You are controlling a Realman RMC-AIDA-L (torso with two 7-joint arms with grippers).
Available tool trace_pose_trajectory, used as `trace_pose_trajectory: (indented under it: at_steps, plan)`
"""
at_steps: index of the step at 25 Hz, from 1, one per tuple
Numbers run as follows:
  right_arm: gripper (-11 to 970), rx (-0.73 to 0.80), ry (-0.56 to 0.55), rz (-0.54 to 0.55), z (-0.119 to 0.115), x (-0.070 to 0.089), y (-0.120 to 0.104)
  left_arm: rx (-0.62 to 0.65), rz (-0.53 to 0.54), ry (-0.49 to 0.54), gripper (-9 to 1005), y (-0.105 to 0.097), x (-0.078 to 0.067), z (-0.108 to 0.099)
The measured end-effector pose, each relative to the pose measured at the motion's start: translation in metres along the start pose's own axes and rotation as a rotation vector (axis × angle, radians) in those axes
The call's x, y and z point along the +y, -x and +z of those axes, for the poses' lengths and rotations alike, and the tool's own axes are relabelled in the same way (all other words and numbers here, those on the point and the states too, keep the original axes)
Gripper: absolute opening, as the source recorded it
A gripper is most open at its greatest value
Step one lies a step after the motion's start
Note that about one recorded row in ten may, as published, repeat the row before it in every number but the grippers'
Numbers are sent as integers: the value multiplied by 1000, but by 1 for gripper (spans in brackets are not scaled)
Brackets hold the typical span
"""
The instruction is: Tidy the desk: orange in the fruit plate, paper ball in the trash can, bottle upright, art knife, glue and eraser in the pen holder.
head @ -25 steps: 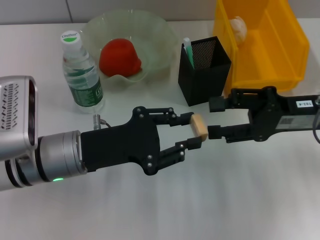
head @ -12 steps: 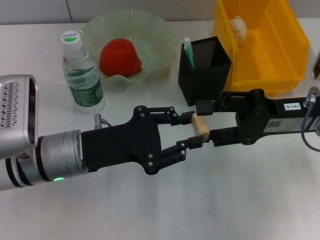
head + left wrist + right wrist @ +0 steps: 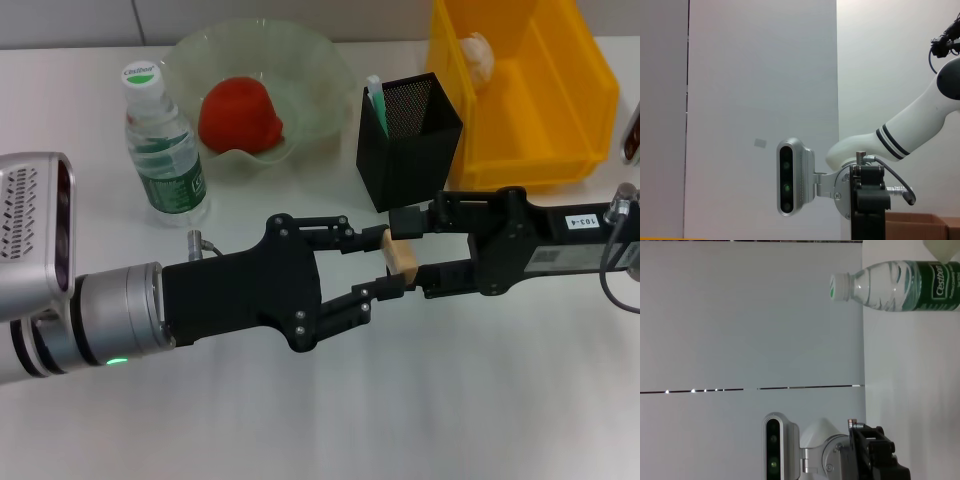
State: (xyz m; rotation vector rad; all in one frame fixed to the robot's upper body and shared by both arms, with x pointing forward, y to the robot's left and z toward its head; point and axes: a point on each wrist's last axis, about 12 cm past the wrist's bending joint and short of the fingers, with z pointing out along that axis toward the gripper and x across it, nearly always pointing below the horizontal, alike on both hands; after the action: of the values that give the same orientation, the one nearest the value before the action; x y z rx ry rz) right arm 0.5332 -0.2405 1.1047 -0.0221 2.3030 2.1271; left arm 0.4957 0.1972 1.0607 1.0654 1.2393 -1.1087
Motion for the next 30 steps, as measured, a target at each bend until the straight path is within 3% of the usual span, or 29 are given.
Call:
trace_pose_trajectory:
  at_steps: [16,20,27,30]
  plan:
    - [672,8,-5,-15,-1,0,-1,-3,1,-3,531,0,0,0]
    - [457,7,-10,-16,-1,0,0,-6,2,-3,534,1,0,0]
    - [307,8,-11,-28,-1,0,0,-8,2,-3,538,1,0,0]
    - [289,8,-11,-29,0,0,0,-7,2,-4,540,1,0,0]
